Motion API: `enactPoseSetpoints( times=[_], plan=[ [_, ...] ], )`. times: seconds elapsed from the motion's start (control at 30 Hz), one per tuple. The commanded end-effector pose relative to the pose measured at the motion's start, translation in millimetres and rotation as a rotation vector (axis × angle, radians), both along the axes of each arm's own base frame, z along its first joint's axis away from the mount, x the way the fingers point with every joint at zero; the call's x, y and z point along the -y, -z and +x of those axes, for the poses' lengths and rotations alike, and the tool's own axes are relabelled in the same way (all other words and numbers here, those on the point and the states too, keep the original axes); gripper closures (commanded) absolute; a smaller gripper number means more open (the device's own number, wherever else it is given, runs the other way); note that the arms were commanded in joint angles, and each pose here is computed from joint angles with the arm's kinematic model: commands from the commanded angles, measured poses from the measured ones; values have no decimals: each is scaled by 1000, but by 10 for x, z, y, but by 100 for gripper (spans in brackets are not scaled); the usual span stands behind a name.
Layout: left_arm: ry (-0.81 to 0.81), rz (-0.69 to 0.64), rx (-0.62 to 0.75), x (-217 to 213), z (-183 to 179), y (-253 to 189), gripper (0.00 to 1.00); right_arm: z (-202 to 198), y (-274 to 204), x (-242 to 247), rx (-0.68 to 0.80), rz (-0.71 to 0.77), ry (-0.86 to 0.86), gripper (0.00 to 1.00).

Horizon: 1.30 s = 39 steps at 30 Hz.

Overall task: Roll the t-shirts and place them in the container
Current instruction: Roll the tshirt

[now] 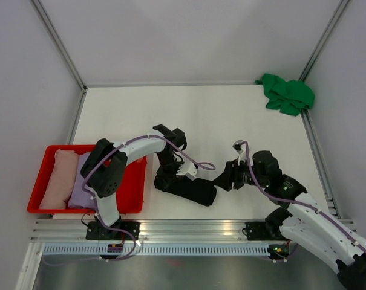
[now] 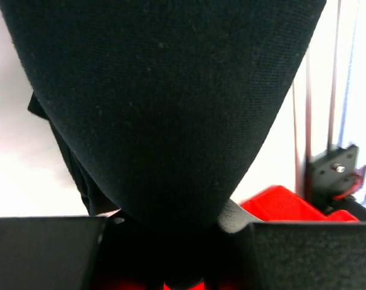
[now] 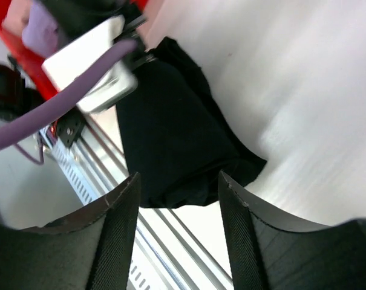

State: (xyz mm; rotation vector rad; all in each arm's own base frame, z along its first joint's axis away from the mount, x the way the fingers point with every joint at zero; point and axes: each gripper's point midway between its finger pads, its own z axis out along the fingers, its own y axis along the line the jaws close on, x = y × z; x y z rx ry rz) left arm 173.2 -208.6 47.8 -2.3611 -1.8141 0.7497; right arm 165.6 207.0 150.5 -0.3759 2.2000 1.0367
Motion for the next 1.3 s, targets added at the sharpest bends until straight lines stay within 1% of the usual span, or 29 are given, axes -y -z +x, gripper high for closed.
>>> enactPoseSetpoints(
  times=[0.0,0.03,0.1,0.13,0.2,0.23,0.3,0.33,0.4,0.5,0.53,0.57,0.6,0.63,0.7,0.73,0.8,0.83,0.9,0.93,0.97,1.0,1.07,1.1,1.17,1.2,1.27],
  plan=[
    [22,-54,-106,67,-186,-142,97,31,-33,-86,158,-34,-12,39],
    [26,-53,-106,70,-178,-135,97,-50,-12,-162,172,-40,-49,35],
    [31,-45,-101,68,-153,-115,97,-54,-40,-253,213,-33,-62,33],
    [32,-40,-108,72,-147,-89,96,-144,-26,-344,222,-27,-107,30],
    [37,-30,-121,59,-160,-87,96,-153,-14,-452,251,-26,-127,27],
    [39,-28,-125,55,-165,-86,96,-248,30,-517,264,-42,-168,26],
    [41,-27,-138,46,-184,-81,95,-281,128,-547,281,-88,-176,25],
    [41,-27,-142,39,-189,-73,95,-379,157,-594,286,-97,-213,25],
    [41,-28,-146,42,-187,-62,95,-449,223,-620,291,-115,-244,24],
    [42,-33,-148,59,-172,-57,95,-500,396,-588,277,-184,-236,23],
    [45,-32,-149,52,-170,-50,94,-431,431,-549,282,-217,-193,17],
    [51,-30,-147,41,-163,-43,94,-411,505,-512,261,-263,-158,16],
    [50,-28,-145,35,-157,-42,94,-425,520,-523,255,-271,-165,16],
    [56,-30,-146,34,-156,-45,93,-373,569,-502,254,-305,-133,9],
    [65,-26,-148,17,-157,-39,92,-379,616,-501,234,-326,-112,9],
    [63,-25,-149,12,-156,-40,92,-368,704,-468,212,-361,-96,8],
    [66,-21,-151,-1,-157,-38,90,-390,780,-458,162,-378,-74,9],
    [64,-19,-155,-9,-160,-38,90,-419,872,-412,133,-414,-71,12],
    [64,-22,-159,-6,-162,-41,87,-448,939,-399,98,-411,-57,17],
    [63,-22,-161,-2,-162,-37,85,-442,916,-440,101,-384,-51,26],
    [64,-21,-160,-2,-157,-35,83,-452,910,-463,100,-364,-57,30],
    [62,-19,-162,3,-152,-32,81,-456,923,-465,101,-354,-55,41],
    [63,-15,-163,-1,-148,-31,80,-455,863,-526,115,-309,-61,58],
    [62,-17,-162,2,-149,-35,77,-459,833,-536,113,-288,-57,76],
    [62,-15,-157,-4,-138,-35,73,-487,833,-540,107,-264,-59,87],
    [59,-14,-155,-4,-134,-40,68,-512,820,-531,98,-248,-62,94],
    [38,-14,-144,14,-100,-47,60,-564,867,-493,59,-235,-52,100]
  ],
)
